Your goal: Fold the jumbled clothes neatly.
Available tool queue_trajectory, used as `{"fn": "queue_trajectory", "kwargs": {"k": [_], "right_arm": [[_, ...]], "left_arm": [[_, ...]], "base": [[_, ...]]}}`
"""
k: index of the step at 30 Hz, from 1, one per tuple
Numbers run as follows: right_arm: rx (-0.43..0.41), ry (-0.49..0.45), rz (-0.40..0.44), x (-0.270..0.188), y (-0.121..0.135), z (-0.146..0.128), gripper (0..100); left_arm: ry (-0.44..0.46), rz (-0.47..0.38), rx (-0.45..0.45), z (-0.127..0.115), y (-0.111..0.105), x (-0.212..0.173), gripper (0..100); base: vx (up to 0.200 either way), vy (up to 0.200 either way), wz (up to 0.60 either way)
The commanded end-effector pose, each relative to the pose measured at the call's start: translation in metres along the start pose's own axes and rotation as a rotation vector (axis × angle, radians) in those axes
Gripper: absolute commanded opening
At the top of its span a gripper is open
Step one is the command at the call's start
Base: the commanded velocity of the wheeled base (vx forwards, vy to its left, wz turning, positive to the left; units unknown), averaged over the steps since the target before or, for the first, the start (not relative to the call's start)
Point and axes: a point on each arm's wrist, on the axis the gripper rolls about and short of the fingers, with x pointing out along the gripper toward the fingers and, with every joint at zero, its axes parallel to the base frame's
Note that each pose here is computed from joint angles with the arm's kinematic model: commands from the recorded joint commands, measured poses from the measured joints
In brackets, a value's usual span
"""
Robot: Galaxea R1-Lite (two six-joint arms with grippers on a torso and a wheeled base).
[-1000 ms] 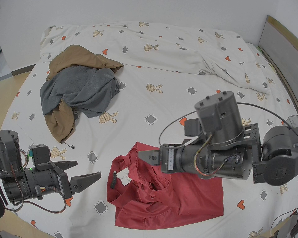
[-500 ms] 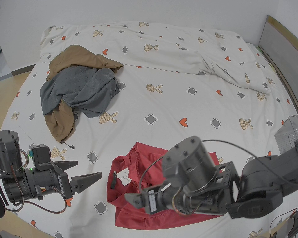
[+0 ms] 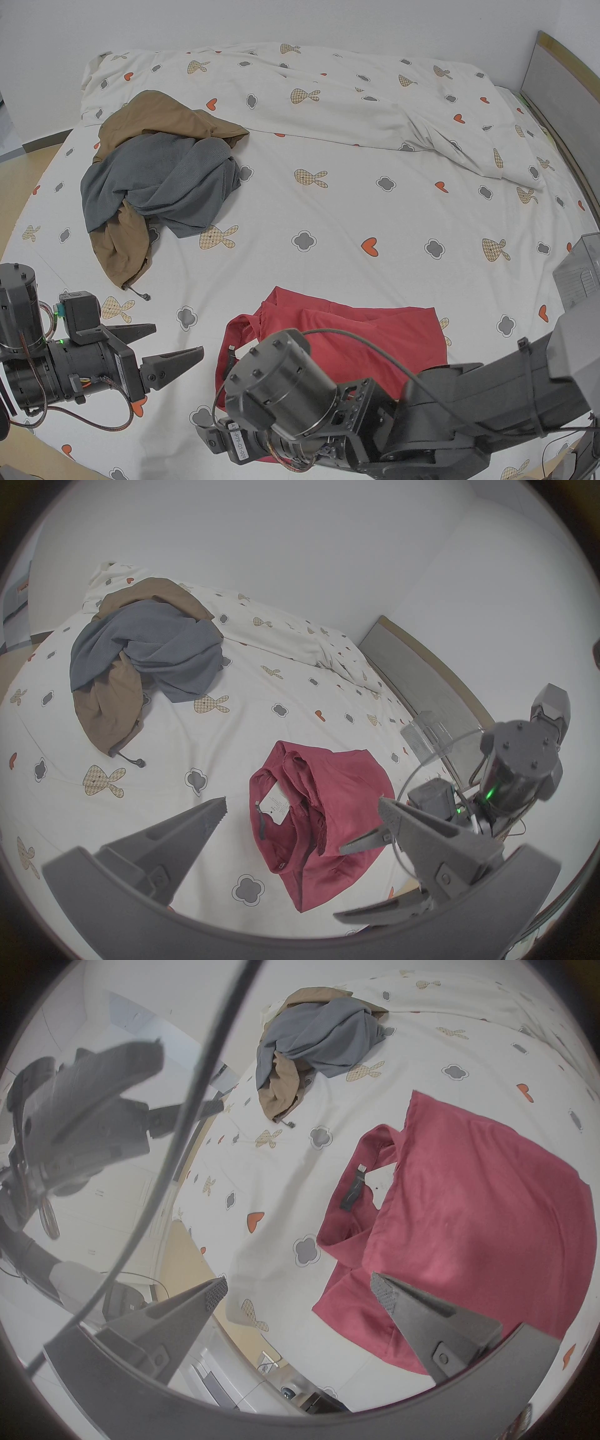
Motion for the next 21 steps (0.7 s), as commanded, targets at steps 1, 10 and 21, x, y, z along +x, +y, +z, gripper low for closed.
{"fn": "queue_trajectory", "kwargs": {"k": [1, 10, 21], "right_arm": [[0.036, -0.081, 0.017, -0.036, -0.008, 0.026, 100], [0.186, -0.205, -0.007, -0.122, -0.077, 0.061, 100], [0.366, -0.345, -0.131, -0.200, -0.157, 0.033, 100]], "left_arm": [[0.041, -0.003, -0.010, -0.004, 0.002, 0.009, 100], [0.110, -0.150, 0.001, -0.023, -0.010, 0.043, 100], [0.260, -0.430, -0.229, -0.058, -0.006, 0.084, 100]], "base": [[0.000, 0.000, 0.00], [0.000, 0.000, 0.00], [0.000, 0.000, 0.00]]}}
